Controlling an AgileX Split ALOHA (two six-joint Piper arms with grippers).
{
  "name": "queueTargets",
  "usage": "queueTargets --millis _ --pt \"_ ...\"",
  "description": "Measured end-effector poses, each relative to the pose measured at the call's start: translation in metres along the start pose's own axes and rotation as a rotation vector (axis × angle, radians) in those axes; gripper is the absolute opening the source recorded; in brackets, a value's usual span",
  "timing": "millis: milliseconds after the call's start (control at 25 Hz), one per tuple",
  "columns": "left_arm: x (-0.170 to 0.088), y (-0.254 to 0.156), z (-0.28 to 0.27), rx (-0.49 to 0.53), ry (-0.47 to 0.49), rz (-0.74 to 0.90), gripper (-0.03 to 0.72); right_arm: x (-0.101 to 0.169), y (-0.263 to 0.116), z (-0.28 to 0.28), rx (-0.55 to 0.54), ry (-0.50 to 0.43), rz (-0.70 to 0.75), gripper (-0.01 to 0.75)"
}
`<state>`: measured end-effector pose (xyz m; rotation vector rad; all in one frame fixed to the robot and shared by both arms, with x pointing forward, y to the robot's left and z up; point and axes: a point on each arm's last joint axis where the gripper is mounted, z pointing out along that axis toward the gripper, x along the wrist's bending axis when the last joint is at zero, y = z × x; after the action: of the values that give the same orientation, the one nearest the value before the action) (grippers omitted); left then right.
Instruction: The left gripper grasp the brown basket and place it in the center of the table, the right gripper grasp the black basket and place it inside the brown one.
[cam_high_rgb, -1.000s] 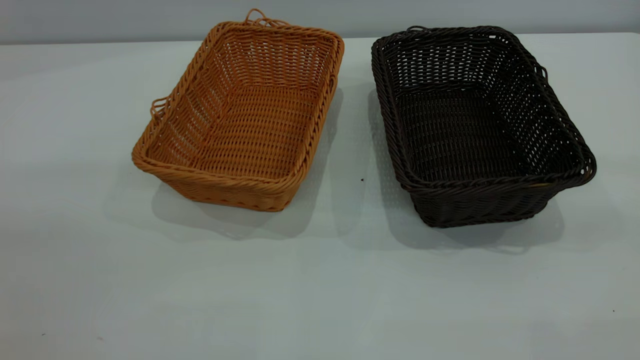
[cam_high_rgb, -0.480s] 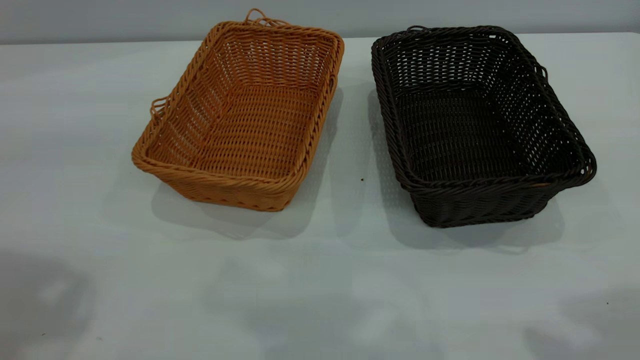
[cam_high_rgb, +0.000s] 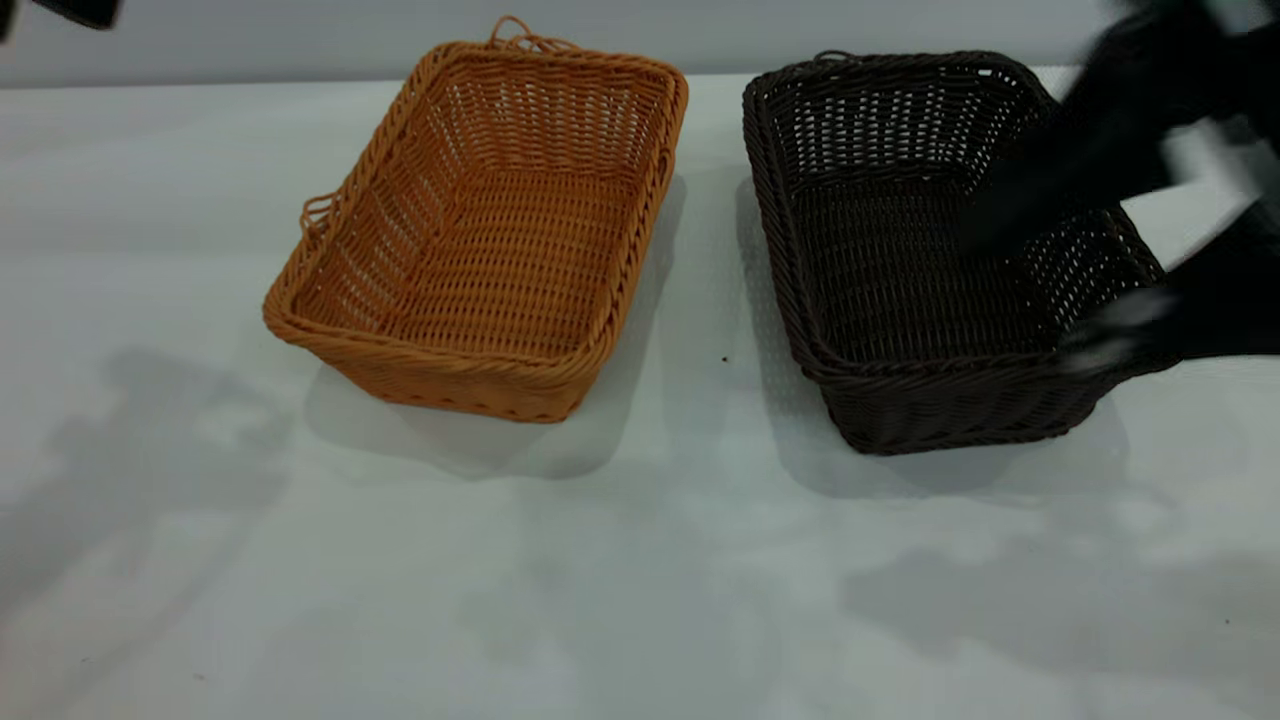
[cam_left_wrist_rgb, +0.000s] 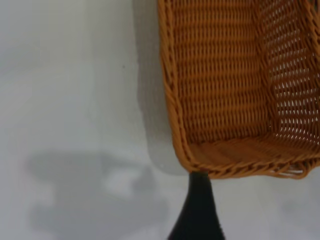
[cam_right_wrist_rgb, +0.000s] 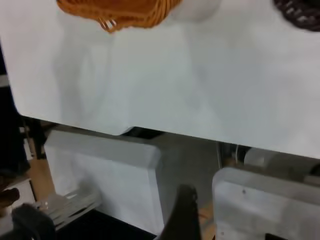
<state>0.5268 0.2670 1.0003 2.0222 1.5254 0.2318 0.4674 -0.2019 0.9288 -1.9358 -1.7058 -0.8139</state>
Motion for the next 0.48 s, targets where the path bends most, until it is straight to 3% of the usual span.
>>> queueTargets --millis 200,360,480 --pt "-0.005 0.008 0.010 0.006 -0.024 0.045 0.534 -0.009 0.020 0.041 -0.082 -0.071 0.270 0.593" --pt "-0.006 0.010 0.011 -0.006 -0.017 0.053 0.534 -0.025 0.028 0.065 -0.124 -0.023 0.552 0.594" --pt "-0.006 0.011 0.011 -0.010 -0.014 0.055 0.534 -0.034 0.037 0.079 -0.141 -0.019 0.639 0.594"
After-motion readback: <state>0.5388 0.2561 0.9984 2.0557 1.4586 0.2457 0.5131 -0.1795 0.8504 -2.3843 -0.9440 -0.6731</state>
